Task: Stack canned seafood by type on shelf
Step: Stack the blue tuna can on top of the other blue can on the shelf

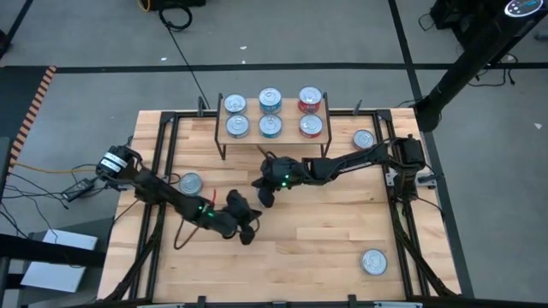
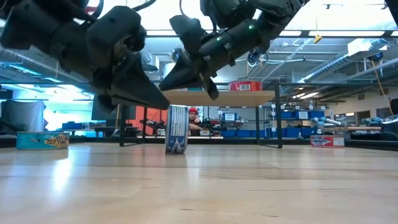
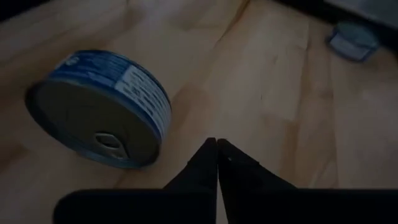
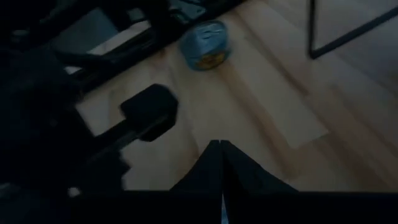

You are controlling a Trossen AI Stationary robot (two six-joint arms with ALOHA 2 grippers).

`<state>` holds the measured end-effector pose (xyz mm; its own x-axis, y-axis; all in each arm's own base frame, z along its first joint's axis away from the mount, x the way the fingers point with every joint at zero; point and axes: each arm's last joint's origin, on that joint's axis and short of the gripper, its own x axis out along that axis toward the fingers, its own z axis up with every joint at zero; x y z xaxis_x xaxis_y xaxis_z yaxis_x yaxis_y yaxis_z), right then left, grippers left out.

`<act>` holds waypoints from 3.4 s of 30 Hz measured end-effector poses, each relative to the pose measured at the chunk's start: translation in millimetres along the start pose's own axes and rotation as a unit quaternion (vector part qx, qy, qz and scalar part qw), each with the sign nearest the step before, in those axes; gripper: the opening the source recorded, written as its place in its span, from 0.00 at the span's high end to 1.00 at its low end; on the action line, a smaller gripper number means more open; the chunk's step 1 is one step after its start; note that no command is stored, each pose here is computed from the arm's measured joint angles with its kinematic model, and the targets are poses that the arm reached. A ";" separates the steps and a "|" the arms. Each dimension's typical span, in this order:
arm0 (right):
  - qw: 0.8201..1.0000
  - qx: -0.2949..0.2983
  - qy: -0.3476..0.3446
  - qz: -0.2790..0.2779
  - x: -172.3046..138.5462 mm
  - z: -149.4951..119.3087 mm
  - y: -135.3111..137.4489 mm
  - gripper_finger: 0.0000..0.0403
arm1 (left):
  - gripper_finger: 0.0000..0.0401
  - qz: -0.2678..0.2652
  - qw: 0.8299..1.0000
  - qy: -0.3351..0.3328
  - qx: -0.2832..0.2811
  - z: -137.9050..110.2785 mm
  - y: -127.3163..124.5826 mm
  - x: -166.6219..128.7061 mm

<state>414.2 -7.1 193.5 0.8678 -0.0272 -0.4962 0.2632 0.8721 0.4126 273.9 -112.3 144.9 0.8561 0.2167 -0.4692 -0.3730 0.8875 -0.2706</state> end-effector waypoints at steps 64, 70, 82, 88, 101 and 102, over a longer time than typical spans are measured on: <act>0.990 -0.027 0.134 0.026 5.0 -63.2 46.2 0.99 | 0.19 0.102 0.995 0.009 -0.015 8.6 -1.4 -8.1; 0.988 -0.031 0.144 0.037 -1.0 -64.0 53.2 0.99 | 0.16 0.091 0.995 0.019 -0.032 14.6 3.7 -1.0; 0.986 -0.056 0.159 0.004 -23.5 -56.5 57.5 0.99 | 0.16 0.079 0.996 0.008 -0.031 22.6 6.8 6.2; 0.986 -0.058 0.159 0.004 -23.6 -56.6 57.5 0.99 | 0.16 0.079 0.996 0.021 -0.037 19.4 11.1 15.1; 0.983 -0.066 0.169 0.001 -24.1 -58.2 56.4 0.99 | 0.35 0.085 0.995 0.046 -0.024 29.8 0.3 19.8; 0.983 -0.067 0.169 0.001 -24.1 -58.2 56.4 0.99 | 0.38 0.091 0.994 0.054 -0.016 31.1 -0.4 19.4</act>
<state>383.6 71.2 184.2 0.6733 0.1186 -0.7298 0.1838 0.9292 0.3205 301.8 -95.8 162.1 0.7303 0.3267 -0.5999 -0.5311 0.8239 -0.1979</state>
